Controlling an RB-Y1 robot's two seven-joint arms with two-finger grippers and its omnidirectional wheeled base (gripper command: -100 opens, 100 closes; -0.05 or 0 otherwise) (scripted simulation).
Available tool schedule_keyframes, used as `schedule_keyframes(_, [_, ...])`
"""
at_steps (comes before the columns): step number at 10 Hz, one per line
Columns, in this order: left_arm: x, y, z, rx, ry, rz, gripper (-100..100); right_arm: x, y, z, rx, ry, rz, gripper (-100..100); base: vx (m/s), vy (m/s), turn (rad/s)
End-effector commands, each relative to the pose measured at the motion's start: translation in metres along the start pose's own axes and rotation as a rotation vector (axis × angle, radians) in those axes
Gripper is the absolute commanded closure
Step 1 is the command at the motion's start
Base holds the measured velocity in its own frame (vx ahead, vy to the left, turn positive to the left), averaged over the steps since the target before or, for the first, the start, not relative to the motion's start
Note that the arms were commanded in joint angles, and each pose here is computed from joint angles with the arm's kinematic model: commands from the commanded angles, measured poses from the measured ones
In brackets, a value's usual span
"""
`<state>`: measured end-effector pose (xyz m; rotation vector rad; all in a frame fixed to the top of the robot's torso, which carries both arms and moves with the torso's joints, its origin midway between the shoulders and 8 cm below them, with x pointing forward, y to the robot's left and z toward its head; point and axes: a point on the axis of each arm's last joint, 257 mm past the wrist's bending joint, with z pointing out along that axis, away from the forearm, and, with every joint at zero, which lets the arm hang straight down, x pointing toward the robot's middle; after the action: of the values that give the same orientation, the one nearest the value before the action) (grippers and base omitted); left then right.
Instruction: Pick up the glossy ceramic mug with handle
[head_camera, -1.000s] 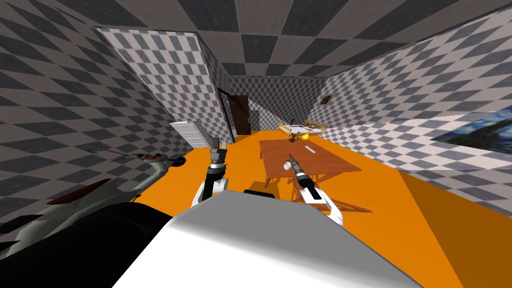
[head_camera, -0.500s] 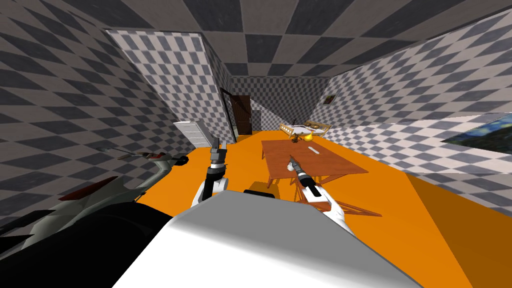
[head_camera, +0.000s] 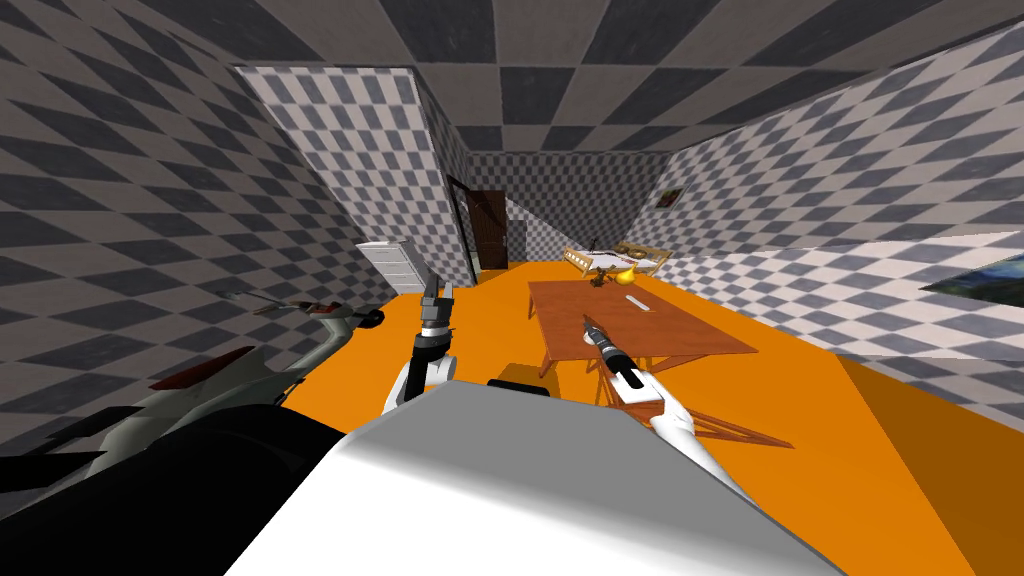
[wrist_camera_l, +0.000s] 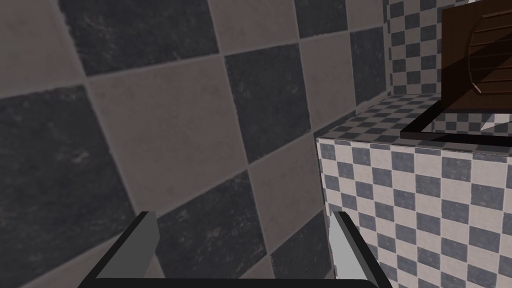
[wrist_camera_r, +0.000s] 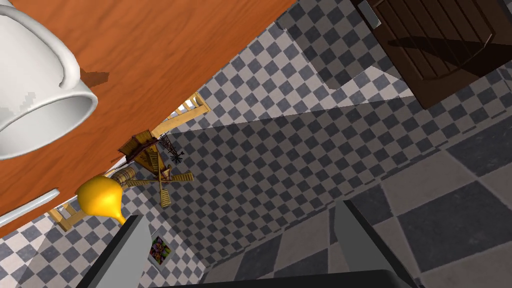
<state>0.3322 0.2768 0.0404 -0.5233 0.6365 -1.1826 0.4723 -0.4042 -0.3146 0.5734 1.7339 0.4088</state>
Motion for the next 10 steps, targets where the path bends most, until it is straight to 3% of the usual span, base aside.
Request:
schedule_keyframes(1, [0.0,0.0,0.0,0.0,0.0,0.0,0,-0.002,-0.023,0.004,0.053,0.017,-0.077,-100,0.023,0.092,0.05])
schedule_keyframes(3, [0.0,0.0,0.0,0.0,0.0,0.0,0,-0.012,-0.056,0.011,0.127,0.039,-0.209,-100,0.029,0.142,0.102])
schedule_keyframes(6, [0.0,0.0,0.0,0.0,0.0,0.0,0,-0.011,-0.093,0.008,0.202,0.07,-0.271,-100,0.03,0.056,0.039])
schedule_keyframes(7, [0.0,0.0,0.0,0.0,0.0,0.0,0,-0.011,-0.093,0.008,0.202,0.07,-0.271,-100,0.01,0.015,-0.003])
schedule_keyframes(10, [0.0,0.0,0.0,0.0,0.0,0.0,0,-0.023,-0.125,0.009,0.274,0.096,-0.391,-100,0.019,0.042,0.057])
